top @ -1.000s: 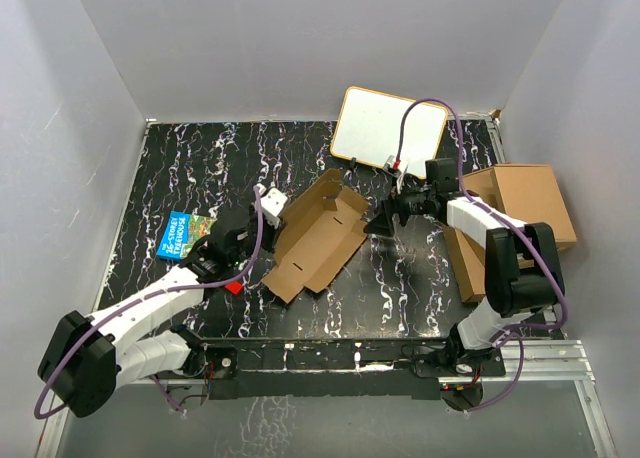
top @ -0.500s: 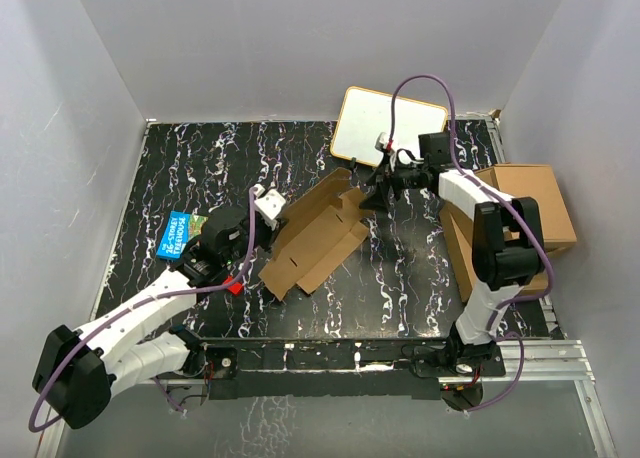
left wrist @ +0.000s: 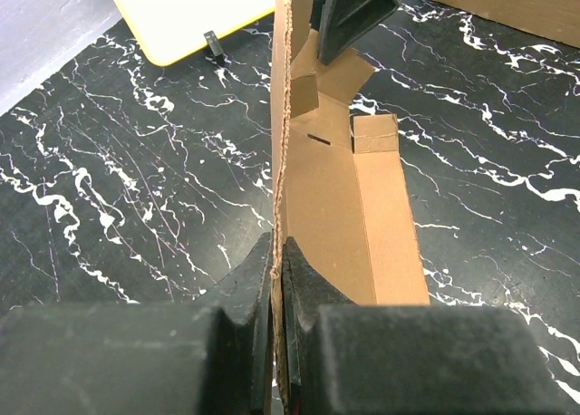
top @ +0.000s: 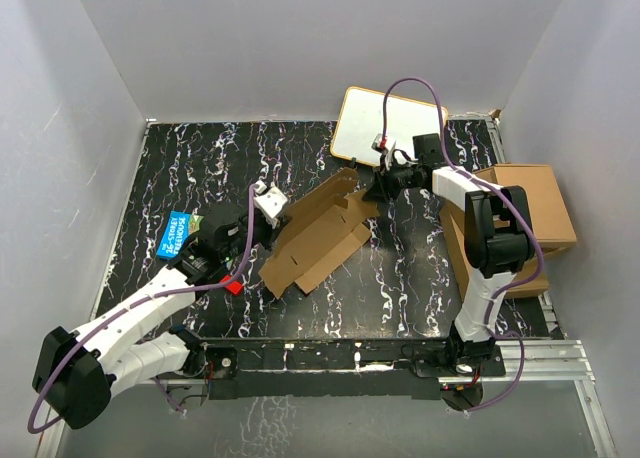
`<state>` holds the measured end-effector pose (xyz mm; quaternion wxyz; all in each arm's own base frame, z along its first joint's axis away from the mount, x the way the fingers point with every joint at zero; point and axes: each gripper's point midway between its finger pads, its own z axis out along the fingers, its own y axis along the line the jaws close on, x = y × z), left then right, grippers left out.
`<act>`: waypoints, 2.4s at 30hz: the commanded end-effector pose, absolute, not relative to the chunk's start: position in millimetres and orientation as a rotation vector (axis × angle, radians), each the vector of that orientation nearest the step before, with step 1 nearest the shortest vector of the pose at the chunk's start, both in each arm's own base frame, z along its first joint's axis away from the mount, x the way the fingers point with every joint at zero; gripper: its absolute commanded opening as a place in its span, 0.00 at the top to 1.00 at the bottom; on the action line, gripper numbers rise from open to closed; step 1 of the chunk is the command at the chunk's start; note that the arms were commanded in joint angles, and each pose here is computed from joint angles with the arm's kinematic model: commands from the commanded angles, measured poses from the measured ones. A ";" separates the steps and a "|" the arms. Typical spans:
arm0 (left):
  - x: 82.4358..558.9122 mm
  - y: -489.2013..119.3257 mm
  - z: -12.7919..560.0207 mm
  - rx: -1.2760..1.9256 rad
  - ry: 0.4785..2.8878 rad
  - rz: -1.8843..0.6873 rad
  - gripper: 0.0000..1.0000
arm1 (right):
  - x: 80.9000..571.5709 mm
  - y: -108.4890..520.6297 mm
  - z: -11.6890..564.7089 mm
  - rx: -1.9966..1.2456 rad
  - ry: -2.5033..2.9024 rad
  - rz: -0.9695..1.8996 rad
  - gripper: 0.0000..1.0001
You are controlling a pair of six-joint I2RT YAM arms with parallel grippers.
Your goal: Fold the paper box
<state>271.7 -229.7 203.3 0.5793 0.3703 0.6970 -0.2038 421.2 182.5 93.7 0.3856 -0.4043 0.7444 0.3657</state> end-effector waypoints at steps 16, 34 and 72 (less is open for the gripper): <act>278.7 -229.1 260.1 0.939 1.500 -0.492 1.00 | 398.6 191.9 185.1 -0.909 1.441 0.839 0.92; 253.6 -243.4 227.0 1.005 1.583 -0.766 1.00 | 357.1 180.4 162.5 -0.760 1.351 0.789 0.92; 230.5 -237.5 195.5 0.951 1.635 -0.855 1.00 | 303.5 202.2 125.7 -0.916 1.486 1.021 0.72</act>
